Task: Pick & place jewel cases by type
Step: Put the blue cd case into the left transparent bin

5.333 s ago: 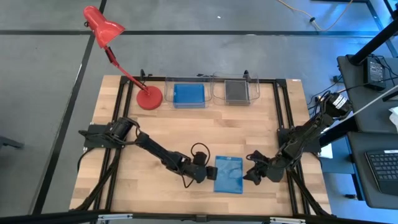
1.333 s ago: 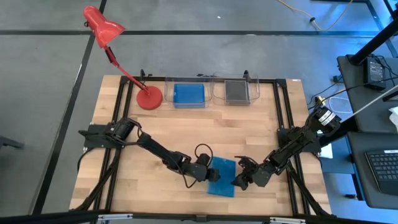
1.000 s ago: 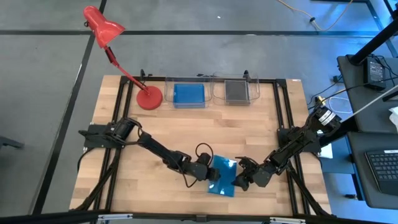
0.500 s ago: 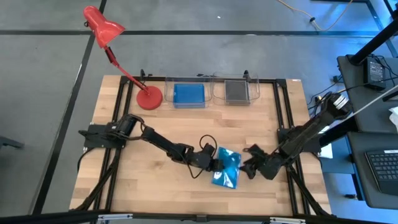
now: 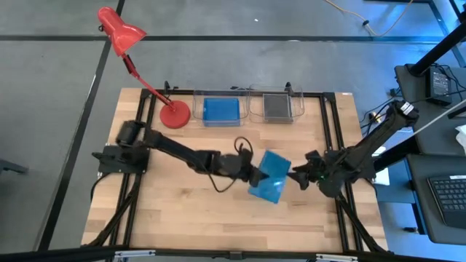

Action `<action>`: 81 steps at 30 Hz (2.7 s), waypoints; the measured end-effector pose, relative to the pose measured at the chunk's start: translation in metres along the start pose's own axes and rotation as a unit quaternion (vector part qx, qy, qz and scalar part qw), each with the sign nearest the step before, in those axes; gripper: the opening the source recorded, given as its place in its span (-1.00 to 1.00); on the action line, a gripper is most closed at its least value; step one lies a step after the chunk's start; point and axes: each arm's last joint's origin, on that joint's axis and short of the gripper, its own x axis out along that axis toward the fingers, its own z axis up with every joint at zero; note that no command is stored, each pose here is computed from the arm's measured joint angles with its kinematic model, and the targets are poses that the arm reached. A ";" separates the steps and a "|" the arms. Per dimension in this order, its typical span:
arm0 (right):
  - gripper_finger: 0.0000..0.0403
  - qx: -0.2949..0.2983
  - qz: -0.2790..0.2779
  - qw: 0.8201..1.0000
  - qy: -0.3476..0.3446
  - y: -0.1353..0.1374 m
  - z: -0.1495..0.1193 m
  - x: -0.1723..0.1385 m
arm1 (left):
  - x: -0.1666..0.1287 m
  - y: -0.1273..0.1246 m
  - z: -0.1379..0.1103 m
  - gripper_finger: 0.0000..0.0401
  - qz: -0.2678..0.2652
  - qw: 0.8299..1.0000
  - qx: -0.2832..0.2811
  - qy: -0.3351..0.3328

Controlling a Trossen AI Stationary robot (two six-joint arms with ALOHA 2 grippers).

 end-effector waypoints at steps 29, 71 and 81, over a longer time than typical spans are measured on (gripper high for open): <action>0.26 -0.183 -0.073 0.974 -0.113 0.005 0.111 0.011 | -0.166 -0.113 0.081 -0.84 0.075 0.937 0.099 -0.327; 0.26 -0.368 0.000 0.927 -0.072 -0.030 0.141 -0.028 | -0.049 0.116 0.122 -0.87 0.263 0.692 -0.238 -0.629; 0.27 -0.367 0.000 0.926 -0.082 -0.029 0.142 -0.028 | -0.051 0.131 0.134 -0.84 0.293 0.686 -0.264 -0.612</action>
